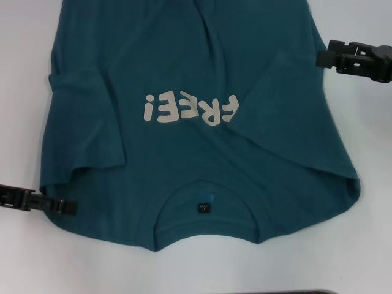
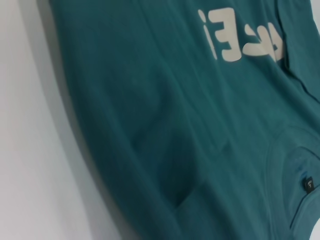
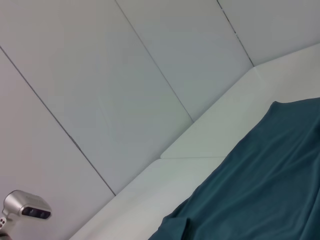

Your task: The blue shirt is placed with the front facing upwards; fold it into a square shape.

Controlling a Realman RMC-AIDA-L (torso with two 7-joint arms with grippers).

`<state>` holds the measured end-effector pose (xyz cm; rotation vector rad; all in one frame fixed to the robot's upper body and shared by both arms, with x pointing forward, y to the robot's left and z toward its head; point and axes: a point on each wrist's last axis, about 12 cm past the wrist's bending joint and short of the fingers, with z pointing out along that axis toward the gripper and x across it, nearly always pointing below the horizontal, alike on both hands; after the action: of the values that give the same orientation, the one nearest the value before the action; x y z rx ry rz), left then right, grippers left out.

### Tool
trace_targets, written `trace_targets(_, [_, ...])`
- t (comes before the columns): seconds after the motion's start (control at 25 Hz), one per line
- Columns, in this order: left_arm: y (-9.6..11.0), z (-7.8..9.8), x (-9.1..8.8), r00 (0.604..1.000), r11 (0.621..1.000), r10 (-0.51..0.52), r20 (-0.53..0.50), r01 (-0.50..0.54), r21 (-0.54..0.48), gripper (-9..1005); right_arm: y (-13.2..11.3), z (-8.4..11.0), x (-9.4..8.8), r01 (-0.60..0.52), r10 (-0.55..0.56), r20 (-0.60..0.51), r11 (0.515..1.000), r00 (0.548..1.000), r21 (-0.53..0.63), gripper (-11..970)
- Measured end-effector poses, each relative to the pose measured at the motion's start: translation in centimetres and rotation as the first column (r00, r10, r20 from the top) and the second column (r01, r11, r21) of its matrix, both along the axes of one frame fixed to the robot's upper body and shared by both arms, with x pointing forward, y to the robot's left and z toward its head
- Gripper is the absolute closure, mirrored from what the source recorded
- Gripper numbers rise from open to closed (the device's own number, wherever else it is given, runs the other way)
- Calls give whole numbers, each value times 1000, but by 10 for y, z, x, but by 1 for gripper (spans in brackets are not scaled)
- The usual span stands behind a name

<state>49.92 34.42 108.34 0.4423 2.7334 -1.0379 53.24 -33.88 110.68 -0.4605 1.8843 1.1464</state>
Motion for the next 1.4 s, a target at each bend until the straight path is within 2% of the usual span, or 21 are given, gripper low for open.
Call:
trace_targets(0.24, [2,-4,2,1000,998,24,-14,-23,55,177,1,1,1,-2,2,2,1000,1000,1,14])
trace_targets(0.36, [2,-6,4,999,996,35,-16,-34,76,393,1,1,1,-3,3,3,1000,1000,2,14])
trace_targets(0.8, [1,-1,7,999,998,35,-19,-34,61,606,1,2,2,-2,2,4,1000,1000,3,14])
trace_targets(1.0, [1,1,8,999,998,33,-18,-32,60,846,1,1,2,-1,1,4,1000,1000,2,15])
trace_targets(1.24, [2,1,8,999,998,34,-20,-33,62,956,1,1,2,1,-1,3,1000,1000,2,15])
trace_targets(1.4, [2,1,8,999,998,34,-22,-33,61,956,-5,1,-1,9,-9,-38,1000,999,4,15])
